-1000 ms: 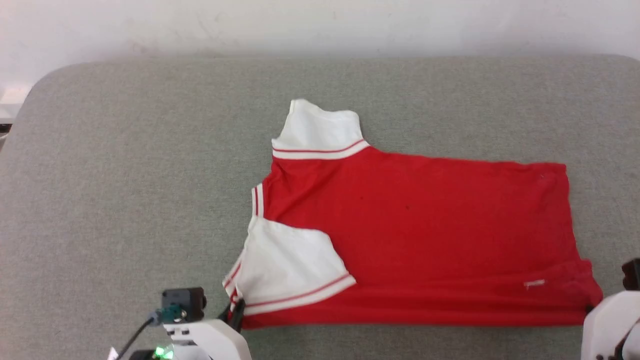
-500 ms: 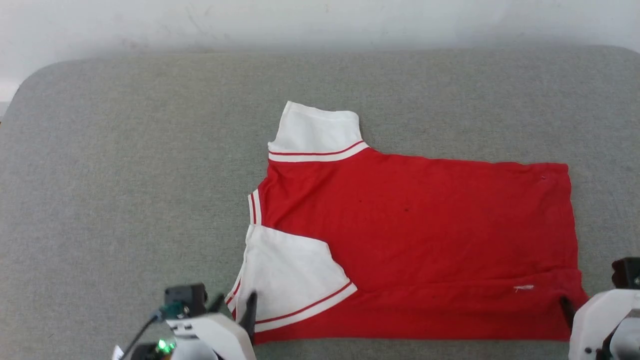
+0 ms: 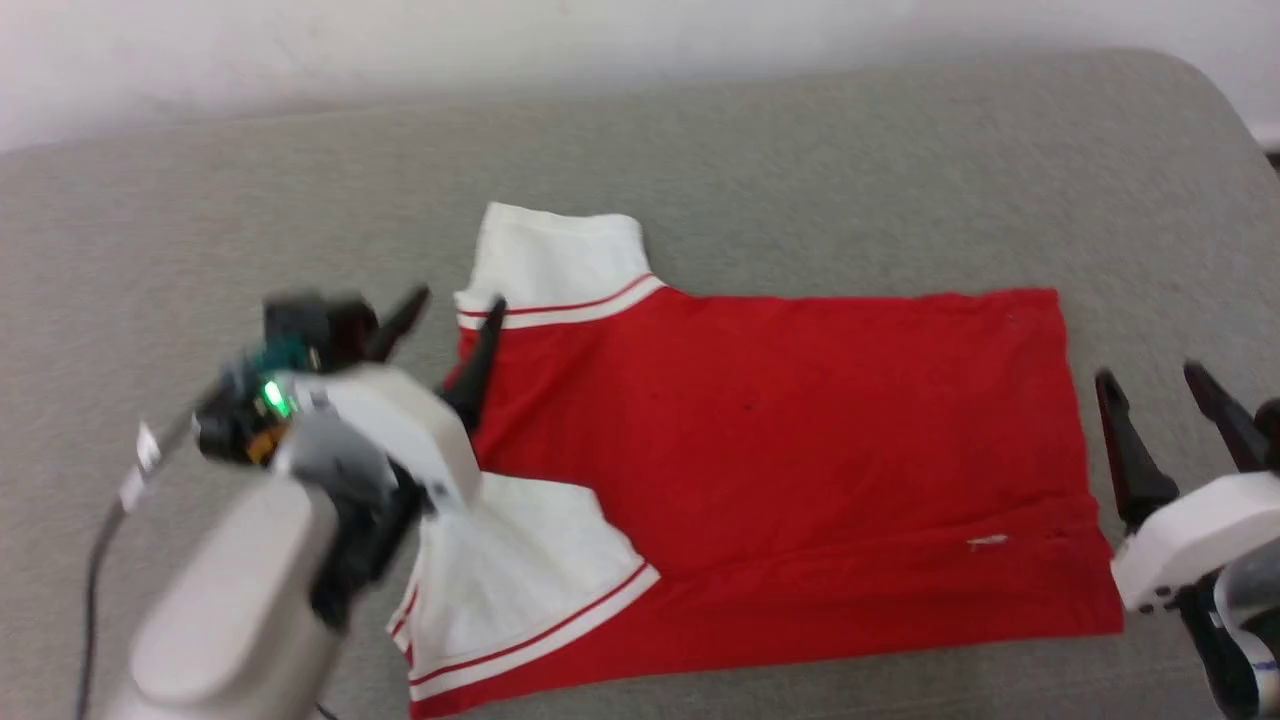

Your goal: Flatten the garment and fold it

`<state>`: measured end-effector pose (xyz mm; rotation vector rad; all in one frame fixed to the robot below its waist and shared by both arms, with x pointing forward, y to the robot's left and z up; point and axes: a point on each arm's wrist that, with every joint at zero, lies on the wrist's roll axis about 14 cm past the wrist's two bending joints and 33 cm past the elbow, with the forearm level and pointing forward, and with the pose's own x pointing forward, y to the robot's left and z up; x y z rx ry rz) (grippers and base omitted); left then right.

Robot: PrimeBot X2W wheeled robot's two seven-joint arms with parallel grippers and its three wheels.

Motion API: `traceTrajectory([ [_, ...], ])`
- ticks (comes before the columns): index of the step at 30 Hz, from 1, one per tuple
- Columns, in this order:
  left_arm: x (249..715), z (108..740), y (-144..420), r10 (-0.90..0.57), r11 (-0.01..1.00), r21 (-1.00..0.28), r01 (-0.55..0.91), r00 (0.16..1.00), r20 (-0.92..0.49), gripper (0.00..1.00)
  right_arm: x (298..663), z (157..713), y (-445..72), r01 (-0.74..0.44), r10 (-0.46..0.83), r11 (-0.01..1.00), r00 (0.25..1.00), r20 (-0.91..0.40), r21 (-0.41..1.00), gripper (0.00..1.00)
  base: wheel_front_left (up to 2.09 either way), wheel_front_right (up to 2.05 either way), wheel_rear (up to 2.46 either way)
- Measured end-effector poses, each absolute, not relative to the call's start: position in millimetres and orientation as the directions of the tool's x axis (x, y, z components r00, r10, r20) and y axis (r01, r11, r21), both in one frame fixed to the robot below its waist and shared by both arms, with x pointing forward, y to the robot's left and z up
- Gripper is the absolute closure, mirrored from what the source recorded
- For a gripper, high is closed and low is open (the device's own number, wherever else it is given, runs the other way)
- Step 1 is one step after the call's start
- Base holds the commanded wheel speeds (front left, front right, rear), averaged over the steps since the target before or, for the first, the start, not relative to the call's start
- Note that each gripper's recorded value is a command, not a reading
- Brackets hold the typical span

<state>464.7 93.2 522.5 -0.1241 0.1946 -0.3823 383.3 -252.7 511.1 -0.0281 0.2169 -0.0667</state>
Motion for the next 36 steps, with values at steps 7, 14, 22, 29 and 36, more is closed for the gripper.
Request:
traceTrajectory([
  [7, 533, 499, 89, -0.423, 0.896, -0.06, 0.439, 0.807, -0.413, 0.0, 388, 508, -252, 0.074, -0.075, 0.997, 0.98, -0.183, -0.01, 0.0, 0.0, 0.0, 0.0],
  [14, 587, 463, 92, -0.363, 0.892, -0.008, 0.452, 0.706, -0.608, 0.0, 387, 489, -263, 0.125, -0.123, 0.992, 0.968, -0.217, -0.004, 0.0, 0.0, 0.0, 0.0],
  [22, 619, 409, 90, -0.289, 0.885, 0.031, 0.465, 0.6, -0.746, 0.0, 387, 462, -269, 0.161, -0.156, 0.987, 0.948, -0.279, -0.007, 0.0, 0.0, 0.0, 0.0],
  [29, 627, 373, 86, -0.255, 0.883, 0.018, 0.468, 0.512, -0.82, 0.0, 371, 442, -295, 0.239, -0.241, 0.97, 0.909, -0.341, -0.048, 0.0, 0.0, 0.0, 0.0],
  [36, 628, 371, 75, -0.318, 0.872, -0.044, 0.487, 0.497, -0.808, 1.0, 365, 429, -308, 0.271, -0.277, 0.96, 0.883, -0.378, -0.072, 0.0, 0.0, 0.0, 0.0],
])
